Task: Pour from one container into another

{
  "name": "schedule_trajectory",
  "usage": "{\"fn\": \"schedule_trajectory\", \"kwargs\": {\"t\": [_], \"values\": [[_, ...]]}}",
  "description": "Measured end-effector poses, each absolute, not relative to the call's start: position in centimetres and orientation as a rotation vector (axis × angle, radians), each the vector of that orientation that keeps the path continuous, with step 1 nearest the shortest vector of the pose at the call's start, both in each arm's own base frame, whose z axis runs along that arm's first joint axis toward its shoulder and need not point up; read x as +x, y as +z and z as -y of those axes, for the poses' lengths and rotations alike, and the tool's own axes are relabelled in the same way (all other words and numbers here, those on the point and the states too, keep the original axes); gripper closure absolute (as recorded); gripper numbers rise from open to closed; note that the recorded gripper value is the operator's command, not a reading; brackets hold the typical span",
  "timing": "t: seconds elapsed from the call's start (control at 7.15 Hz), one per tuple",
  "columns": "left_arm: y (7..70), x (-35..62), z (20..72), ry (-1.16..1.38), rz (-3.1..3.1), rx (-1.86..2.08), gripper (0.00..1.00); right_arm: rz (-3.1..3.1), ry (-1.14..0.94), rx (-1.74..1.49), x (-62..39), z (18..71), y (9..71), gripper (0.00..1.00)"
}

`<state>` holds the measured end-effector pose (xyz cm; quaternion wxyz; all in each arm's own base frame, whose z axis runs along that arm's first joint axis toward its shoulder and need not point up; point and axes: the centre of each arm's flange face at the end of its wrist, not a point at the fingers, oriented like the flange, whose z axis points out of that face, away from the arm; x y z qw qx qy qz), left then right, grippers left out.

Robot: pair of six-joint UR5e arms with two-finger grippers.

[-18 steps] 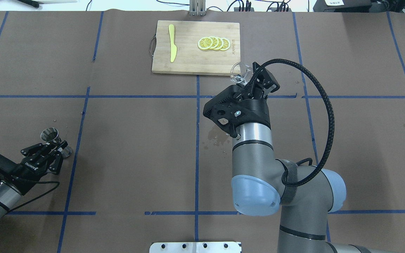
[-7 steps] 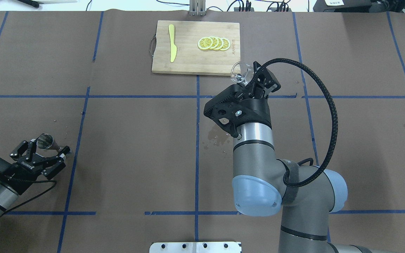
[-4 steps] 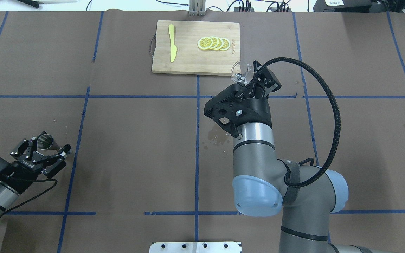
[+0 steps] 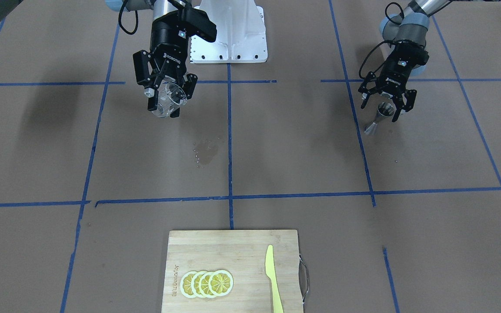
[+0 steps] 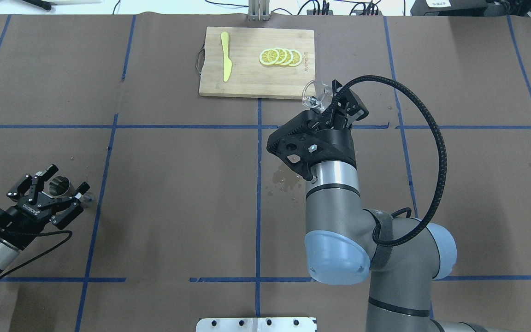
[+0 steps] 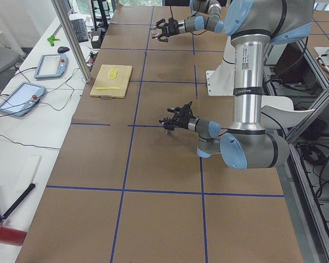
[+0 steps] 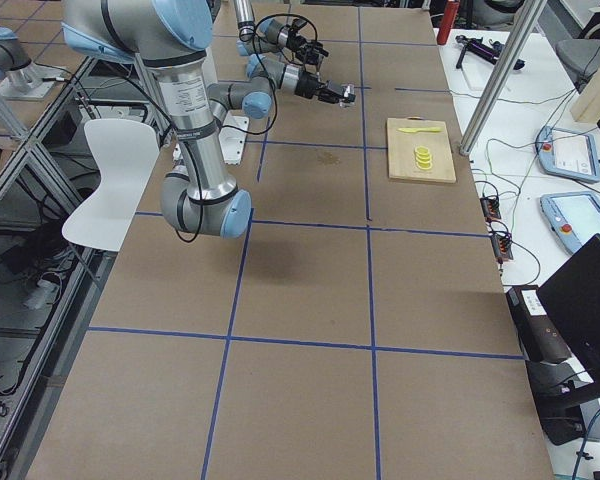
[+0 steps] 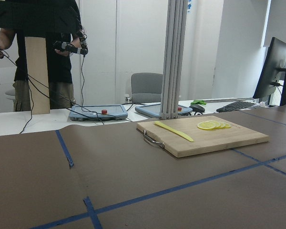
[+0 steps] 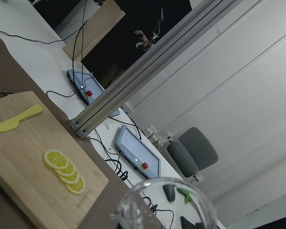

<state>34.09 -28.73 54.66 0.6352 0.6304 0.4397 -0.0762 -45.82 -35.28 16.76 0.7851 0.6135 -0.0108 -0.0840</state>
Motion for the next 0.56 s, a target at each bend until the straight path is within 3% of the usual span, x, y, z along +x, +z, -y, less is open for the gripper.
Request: {"fn": "schedule_trajectory", "kwargs": {"t": [0.56], "values": [[52.3,32.4,30.0,-0.159,-1.020,1.485,0.04,0.022,-0.182,1.323,-45.8,35.3,16.8,1.00]]}}
